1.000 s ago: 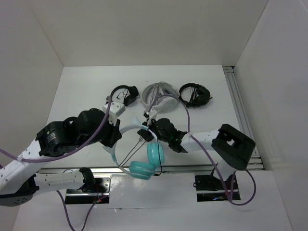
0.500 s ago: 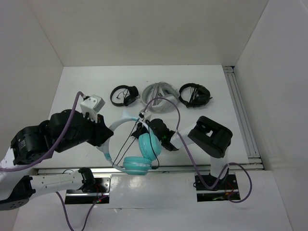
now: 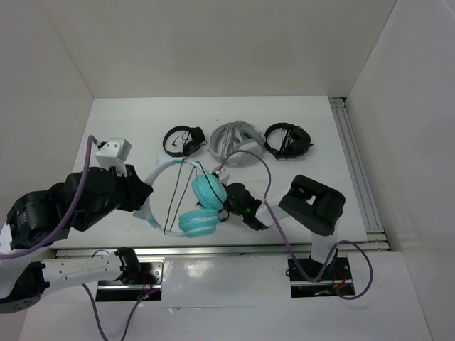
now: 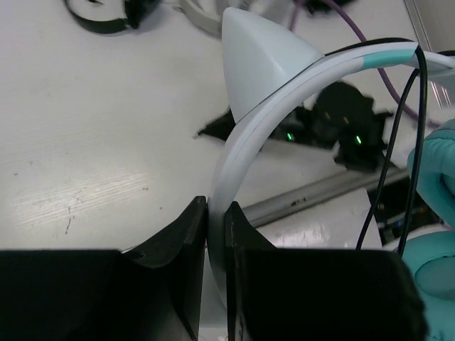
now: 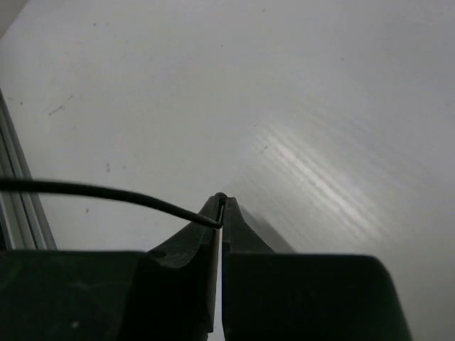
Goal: Wrap the headphones
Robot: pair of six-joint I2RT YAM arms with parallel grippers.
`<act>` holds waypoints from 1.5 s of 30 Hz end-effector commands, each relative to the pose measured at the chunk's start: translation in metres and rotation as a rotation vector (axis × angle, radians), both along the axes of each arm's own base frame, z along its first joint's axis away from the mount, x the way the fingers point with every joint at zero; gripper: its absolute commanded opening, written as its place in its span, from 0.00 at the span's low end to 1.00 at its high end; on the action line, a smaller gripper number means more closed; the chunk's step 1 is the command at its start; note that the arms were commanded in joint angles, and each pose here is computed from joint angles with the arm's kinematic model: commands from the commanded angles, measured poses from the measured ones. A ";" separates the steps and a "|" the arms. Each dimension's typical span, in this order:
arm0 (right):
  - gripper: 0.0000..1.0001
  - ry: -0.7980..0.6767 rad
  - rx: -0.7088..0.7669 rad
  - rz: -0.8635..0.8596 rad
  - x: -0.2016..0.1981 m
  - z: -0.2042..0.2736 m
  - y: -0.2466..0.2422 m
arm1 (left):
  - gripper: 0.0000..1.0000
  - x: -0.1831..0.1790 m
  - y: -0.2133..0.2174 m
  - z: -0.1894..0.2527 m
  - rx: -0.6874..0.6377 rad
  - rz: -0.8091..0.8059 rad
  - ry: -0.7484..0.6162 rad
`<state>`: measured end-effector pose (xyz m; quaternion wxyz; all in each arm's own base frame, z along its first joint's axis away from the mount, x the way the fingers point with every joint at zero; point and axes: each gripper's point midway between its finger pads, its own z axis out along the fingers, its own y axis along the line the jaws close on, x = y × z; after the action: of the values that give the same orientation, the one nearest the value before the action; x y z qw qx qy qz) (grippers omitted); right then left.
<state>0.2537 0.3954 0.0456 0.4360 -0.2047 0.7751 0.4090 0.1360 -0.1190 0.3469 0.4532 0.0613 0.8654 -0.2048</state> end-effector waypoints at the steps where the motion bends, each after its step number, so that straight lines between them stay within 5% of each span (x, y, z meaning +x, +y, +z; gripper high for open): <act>1: 0.00 -0.065 -0.015 -0.044 -0.023 0.025 0.001 | 0.00 0.024 0.028 0.028 -0.142 0.283 -0.099; 14: 0.00 -0.146 -0.209 -0.004 -0.155 0.061 -0.022 | 0.00 0.089 0.028 0.019 0.042 0.647 -0.138; 23: 0.00 -0.258 -0.189 0.220 -0.234 0.133 -0.020 | 0.00 0.117 0.027 -0.047 0.183 0.728 -0.052; 36: 0.00 -0.384 -0.225 0.560 -0.283 0.137 0.027 | 0.00 0.120 0.002 -0.080 0.150 0.642 0.031; 45: 0.00 -0.478 -0.224 0.423 -0.253 0.182 0.012 | 0.00 0.113 0.014 -0.112 0.299 0.599 0.072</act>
<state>-0.0034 0.4115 0.1737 0.4439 -0.5185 0.6555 0.3231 0.2358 -0.1045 0.2249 0.4165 -0.1125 0.8987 0.0790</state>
